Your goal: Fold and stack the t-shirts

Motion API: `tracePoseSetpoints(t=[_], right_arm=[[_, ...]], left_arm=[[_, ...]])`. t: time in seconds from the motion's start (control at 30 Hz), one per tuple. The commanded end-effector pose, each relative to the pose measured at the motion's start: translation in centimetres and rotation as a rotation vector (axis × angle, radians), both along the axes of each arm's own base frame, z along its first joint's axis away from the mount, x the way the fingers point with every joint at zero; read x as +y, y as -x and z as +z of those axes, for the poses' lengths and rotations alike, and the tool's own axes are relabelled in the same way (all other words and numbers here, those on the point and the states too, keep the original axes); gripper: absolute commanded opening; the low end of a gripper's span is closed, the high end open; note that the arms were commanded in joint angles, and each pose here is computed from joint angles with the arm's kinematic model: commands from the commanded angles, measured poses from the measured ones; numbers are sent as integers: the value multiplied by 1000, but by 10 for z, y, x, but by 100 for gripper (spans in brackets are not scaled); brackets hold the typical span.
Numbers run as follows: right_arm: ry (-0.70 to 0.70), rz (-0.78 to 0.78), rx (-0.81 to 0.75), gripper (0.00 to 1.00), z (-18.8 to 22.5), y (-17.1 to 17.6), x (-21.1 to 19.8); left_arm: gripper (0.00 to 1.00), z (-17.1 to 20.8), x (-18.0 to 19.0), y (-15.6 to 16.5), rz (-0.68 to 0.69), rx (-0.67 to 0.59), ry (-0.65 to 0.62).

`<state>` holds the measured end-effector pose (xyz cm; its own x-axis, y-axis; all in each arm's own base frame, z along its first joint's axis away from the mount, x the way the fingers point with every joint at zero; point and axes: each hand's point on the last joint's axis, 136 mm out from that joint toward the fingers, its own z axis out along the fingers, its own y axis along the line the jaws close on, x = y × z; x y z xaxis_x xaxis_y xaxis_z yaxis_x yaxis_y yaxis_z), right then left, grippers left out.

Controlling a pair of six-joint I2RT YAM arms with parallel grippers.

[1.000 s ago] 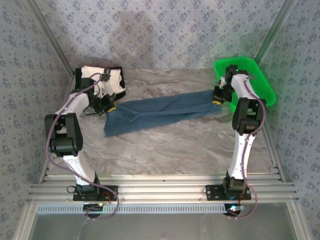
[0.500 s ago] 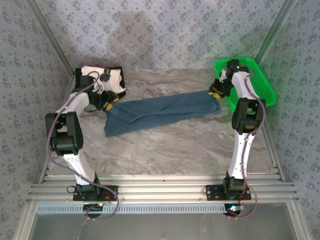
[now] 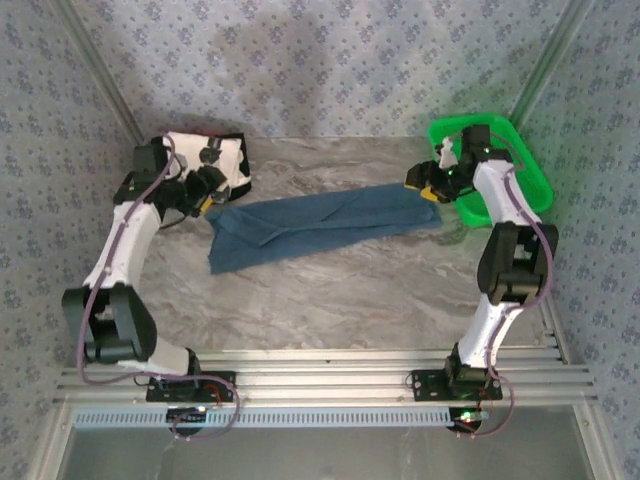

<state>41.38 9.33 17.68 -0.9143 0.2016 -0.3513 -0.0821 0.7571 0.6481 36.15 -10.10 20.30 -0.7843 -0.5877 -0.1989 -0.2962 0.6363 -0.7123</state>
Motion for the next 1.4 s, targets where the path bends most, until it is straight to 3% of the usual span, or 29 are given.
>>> tracePoseSetpoints(t=[0.0,0.03,0.07,0.27,0.53,0.77,0.87,1.2,1.37], right_arm=[[-95,46,-113,80,10,11,18],[-113,53,-109,96,7,17,22],[-126,59,-97,100,0,24,27],[-122,106,-83,100,-12,43,45],[-97,145,-73,100,-13,51,54],[-91,171,-71,100,-13,61,60],[-91,182,-69,100,-14,64,61],[-85,193,-55,100,-16,70,61],[-79,200,-33,100,-21,75,60]], left_arm=[[71,-47,-25,28,3,157,58],[71,-59,-31,30,10,180,62],[71,-69,-35,31,21,207,64],[70,-107,-61,21,97,289,114],[67,-138,-56,4,289,332,127],[64,-144,-49,-10,372,325,107],[60,-148,-53,-18,374,330,122],[30,-141,-63,-37,344,318,136],[35,-138,-63,-25,321,338,128]])
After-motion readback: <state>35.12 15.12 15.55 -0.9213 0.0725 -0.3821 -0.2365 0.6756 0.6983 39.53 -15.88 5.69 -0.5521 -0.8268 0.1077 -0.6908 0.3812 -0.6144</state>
